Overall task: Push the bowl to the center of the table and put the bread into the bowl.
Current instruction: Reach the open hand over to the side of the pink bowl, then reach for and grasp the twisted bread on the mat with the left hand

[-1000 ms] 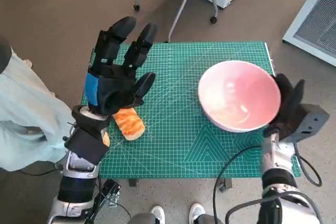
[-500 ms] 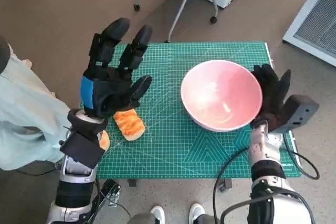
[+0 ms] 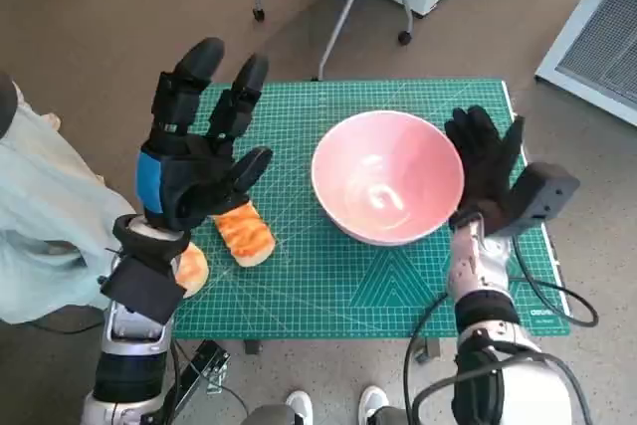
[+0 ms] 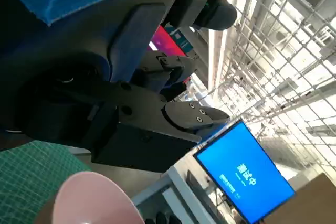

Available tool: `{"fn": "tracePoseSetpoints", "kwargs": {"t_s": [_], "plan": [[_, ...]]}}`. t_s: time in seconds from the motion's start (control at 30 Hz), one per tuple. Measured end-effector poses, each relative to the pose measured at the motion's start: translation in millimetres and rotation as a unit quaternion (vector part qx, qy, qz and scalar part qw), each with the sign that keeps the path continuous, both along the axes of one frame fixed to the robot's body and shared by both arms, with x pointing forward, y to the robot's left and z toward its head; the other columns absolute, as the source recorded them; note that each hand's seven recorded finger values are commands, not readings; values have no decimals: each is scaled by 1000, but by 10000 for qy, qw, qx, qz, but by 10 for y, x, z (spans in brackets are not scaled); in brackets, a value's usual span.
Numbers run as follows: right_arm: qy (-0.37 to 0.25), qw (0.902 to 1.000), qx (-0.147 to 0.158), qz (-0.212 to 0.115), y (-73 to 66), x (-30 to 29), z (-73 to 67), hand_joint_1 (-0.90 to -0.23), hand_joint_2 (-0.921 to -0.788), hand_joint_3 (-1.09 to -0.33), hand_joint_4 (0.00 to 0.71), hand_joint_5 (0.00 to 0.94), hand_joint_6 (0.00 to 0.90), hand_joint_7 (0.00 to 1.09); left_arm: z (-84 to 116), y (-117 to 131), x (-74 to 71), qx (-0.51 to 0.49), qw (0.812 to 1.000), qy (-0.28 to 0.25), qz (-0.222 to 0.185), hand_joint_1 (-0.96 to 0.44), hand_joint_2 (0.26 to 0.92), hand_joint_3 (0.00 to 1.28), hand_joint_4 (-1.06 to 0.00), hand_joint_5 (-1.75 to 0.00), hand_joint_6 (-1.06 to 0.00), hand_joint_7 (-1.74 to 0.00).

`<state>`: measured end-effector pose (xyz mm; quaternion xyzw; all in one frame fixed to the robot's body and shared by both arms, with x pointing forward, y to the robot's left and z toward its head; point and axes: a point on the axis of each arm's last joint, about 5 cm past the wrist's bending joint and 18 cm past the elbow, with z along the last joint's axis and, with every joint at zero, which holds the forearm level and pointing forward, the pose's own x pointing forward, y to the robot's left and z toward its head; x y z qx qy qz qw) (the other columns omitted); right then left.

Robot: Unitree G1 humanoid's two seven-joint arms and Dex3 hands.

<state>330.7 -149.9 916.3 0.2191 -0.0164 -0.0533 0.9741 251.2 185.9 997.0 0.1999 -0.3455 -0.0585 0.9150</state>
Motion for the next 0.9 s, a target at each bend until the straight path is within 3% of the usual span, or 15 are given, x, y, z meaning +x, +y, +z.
{"fn": "tracePoseSetpoints", "kwargs": {"t_s": [0.23, 0.33, 0.53, 0.7, 0.9], "plan": [[32, 9999, 69, 123, 59, 39, 56, -495, -921, -850, 286, 15, 0, 815, -5, 27, -37, 2, 10000, -4, 64, -100, 921, 308, -306, -1, -109, -563], [19, 9999, 49, 139, 59, 50, 76, -492, -921, -860, 277, 10, -1, 766, -11, 46, -60, 25, 9999, 10, 105, -106, 921, 305, -304, 0, -108, -558], [-43, 9998, -203, 57, -15, 75, 133, -481, -921, -873, 238, 1, 13, 752, 4, 160, -94, 216, 9994, 10, 275, -110, 921, 299, -305, -1, -110, -548], [-542, 9945, -886, -152, -140, 98, 255, -520, -921, -851, 227, 1, 14, 745, 92, 389, -136, 1023, 9936, 86, 476, -96, 917, 275, -298, 0, -123, -533], [-1691, 9691, -1774, -273, -275, 108, 484, -572, -921, -822, 293, 22, 77, 701, 342, 661, -191, 2310, 9709, 434, 459, -34, 874, 233, -281, 0, -173, -505]]}}
